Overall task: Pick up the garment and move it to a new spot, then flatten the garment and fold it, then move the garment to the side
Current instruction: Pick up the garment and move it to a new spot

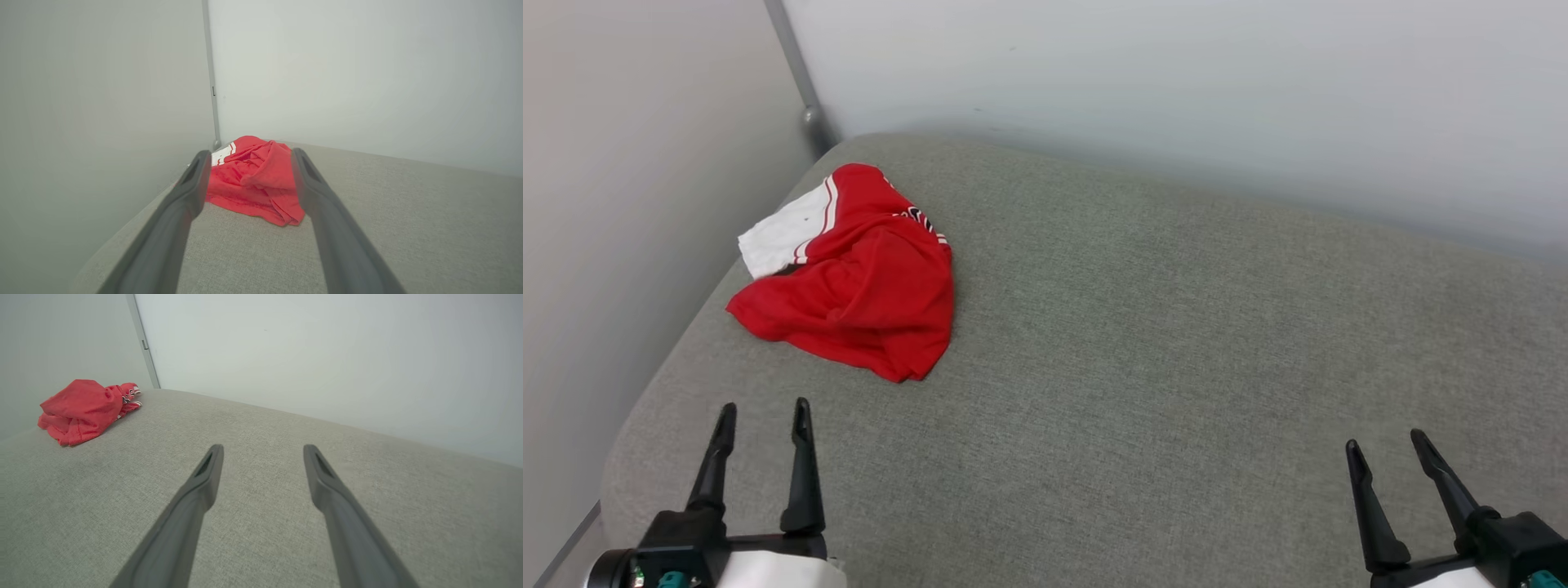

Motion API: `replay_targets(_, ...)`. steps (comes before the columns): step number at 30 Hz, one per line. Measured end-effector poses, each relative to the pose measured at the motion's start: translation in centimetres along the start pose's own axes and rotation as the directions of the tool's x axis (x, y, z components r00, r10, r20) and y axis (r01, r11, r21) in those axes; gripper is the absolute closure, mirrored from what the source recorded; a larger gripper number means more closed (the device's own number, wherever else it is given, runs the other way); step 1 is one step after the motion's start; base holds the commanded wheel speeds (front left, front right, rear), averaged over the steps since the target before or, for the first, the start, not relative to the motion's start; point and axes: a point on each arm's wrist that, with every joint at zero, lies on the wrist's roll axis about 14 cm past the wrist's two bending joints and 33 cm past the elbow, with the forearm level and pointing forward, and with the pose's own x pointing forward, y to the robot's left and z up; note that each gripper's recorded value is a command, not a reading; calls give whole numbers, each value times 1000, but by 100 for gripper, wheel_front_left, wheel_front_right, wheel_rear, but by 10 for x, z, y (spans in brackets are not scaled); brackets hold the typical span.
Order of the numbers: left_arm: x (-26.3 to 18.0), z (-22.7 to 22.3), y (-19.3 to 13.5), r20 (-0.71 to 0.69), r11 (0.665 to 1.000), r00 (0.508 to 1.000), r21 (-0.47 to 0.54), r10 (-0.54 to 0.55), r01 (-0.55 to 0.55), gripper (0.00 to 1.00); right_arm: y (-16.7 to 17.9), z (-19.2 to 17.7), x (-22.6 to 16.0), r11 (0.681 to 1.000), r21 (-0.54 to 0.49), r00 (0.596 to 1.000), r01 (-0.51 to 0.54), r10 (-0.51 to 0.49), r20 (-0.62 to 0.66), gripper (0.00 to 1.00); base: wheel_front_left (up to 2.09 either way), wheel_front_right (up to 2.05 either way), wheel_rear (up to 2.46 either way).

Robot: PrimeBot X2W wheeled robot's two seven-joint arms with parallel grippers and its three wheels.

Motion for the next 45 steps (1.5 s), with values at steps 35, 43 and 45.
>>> replay_targets(35, 191, -107, -18, -477, 970, 868, 114, -138, 216, 0, -113, -23, -88, 903, 3, 900, 430, -429, -80, 0, 0, 0, 0)
replay_targets(43, 210, -160, -18, -785, 963, 618, 123, -54, 240, 0, -133, -31, -102, 861, -5, 855, 509, -507, -109, 0, 0, 0, 0)
replay_targets(45, 203, -178, -14, -857, 965, 515, 141, 7, 222, 0, -136, -33, -103, 854, -10, 847, 521, -518, -117, 0, 0, 0, 0)
